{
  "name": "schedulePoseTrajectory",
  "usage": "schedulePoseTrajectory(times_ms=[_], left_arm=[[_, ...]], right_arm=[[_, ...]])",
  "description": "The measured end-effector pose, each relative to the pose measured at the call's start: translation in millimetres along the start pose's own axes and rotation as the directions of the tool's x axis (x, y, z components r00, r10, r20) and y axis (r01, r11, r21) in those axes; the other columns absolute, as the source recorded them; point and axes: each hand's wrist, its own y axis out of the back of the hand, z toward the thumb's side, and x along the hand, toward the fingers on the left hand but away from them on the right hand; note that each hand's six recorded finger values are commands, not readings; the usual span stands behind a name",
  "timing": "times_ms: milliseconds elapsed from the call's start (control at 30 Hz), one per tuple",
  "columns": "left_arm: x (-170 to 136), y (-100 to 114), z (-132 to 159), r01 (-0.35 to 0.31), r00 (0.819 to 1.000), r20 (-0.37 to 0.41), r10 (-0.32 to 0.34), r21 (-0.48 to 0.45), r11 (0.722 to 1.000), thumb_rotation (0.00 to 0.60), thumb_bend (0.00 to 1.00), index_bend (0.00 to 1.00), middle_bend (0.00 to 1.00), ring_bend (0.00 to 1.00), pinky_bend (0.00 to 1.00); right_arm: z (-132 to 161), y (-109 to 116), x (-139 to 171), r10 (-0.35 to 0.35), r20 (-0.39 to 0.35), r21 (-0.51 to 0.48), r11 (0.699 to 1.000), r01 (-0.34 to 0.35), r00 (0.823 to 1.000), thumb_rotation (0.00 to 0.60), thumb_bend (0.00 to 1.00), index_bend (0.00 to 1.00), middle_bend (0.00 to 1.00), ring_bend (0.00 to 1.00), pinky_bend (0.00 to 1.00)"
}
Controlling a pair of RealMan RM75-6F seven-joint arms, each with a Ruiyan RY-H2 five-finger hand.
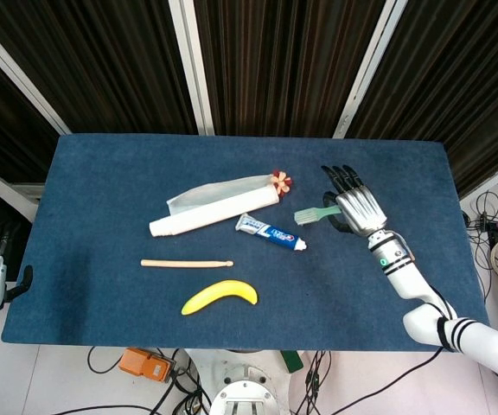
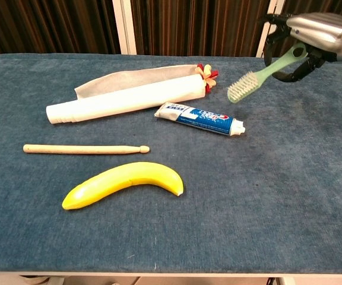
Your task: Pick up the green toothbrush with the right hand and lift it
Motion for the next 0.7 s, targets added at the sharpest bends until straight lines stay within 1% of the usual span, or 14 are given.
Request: schedulePoseTrajectory(times_ms=[200, 367, 533, 700], left_arm=[[-0.2, 0.3, 0.0, -0.001, 1.0, 0.0, 0.001, -0.002, 1.0, 0.6, 0.44, 0.07, 0.0, 0.0, 0.0], [-0.4, 0.8, -0.5, -0.002, 1.0, -0.001, 0.002, -0.004, 1.0, 0.6, 0.44, 0.07, 0.0, 0.0, 0.0], [-1.1, 1.5, -1.1, -0.003, 1.0, -0.003, 0.003, -0.007, 1.0, 0.6, 0.44, 0.07, 0.0, 0.0, 0.0], [-1.7, 1.9, -1.3, -0.005, 1.0, -0.003, 0.005, -0.006, 1.0, 0.6, 0.44, 0.07, 0.0, 0.0, 0.0]], right_arm=[[23.6, 26.3, -4.4, -0.071, -0.06, -0.011, 0.997, 0.07, 0.996, 0.6, 0.58, 0.89, 0.03, 0.02, 0.02], [40.4, 51.8, -7.8, -0.14, -0.095, -0.041, 0.99, 0.137, 0.986, 0.6, 0.58, 0.9, 0.03, 0.02, 0.03], [52.9, 75.3, -2.3, -0.217, -0.124, -0.076, 0.975, 0.209, 0.968, 0.6, 0.58, 0.9, 0.03, 0.02, 0.03], [58.7, 94.9, 7.7, -0.281, -0.136, -0.112, 0.957, 0.268, 0.95, 0.6, 0.58, 0.9, 0.03, 0.02, 0.04]])
